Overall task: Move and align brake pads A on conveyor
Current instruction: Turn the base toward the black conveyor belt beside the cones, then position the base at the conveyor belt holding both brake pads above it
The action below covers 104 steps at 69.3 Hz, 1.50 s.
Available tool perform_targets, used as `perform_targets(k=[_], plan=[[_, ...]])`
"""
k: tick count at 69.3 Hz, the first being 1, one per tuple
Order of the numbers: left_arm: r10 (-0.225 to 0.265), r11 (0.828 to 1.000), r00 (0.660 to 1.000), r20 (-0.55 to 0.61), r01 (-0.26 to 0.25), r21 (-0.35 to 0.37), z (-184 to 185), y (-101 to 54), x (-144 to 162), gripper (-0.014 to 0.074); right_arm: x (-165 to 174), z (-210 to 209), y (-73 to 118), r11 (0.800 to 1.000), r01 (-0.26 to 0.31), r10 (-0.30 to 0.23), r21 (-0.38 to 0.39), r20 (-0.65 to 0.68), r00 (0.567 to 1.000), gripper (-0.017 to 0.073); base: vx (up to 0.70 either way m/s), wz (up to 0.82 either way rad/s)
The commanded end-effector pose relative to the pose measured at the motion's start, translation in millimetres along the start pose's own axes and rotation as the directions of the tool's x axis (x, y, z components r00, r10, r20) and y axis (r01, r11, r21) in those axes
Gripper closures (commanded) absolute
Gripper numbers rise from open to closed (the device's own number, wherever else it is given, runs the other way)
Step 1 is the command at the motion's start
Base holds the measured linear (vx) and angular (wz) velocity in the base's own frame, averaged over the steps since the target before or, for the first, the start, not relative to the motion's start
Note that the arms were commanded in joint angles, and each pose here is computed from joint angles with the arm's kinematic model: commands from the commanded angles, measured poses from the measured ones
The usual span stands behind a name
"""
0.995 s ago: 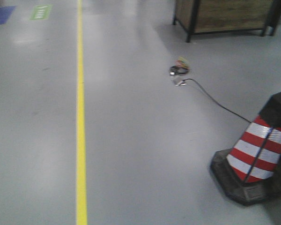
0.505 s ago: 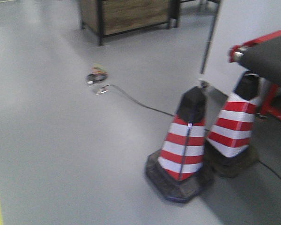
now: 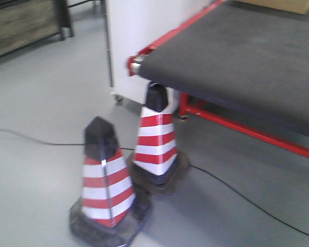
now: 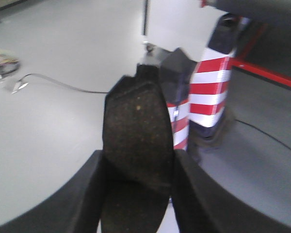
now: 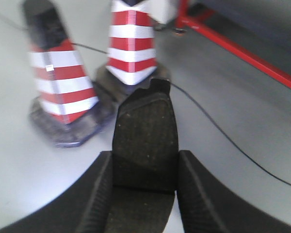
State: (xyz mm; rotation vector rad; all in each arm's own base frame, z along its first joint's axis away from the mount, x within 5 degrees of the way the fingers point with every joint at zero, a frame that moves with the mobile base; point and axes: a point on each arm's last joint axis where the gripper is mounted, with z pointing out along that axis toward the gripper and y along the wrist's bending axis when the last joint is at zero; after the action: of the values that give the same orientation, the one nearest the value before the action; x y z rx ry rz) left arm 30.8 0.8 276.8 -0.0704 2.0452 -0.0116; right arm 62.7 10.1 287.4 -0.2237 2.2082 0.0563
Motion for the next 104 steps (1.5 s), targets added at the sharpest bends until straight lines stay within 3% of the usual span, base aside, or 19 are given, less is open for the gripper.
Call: perform_targets(k=[1,50,104], plan=[[0.003,1.0,0.994,0.106,-0.004,0.008,-4.5,-0.8,-15.5,0.0599,-14.3,-4.9,-2.0,1.0,0.007,-0.009,0.021,0.1,0.995,0.0566,0.28,-0.82],[0.003,1.0,0.994,0.106,-0.004,0.008,-4.5,-0.8,-15.5,0.0599,-13.9,-4.9,-1.9,1.0,0.007,-0.009,0.02,0.096,0.995,0.0566,0.26,-0.77],[0.003,1.0,0.994,0.106,-0.004,0.008,-4.5,-0.8,-15.5,0.0599,-13.9,-4.9,-2.0,1.0,0.007,-0.009,0.02,0.096,0.995,0.0566,0.38,-0.02]])
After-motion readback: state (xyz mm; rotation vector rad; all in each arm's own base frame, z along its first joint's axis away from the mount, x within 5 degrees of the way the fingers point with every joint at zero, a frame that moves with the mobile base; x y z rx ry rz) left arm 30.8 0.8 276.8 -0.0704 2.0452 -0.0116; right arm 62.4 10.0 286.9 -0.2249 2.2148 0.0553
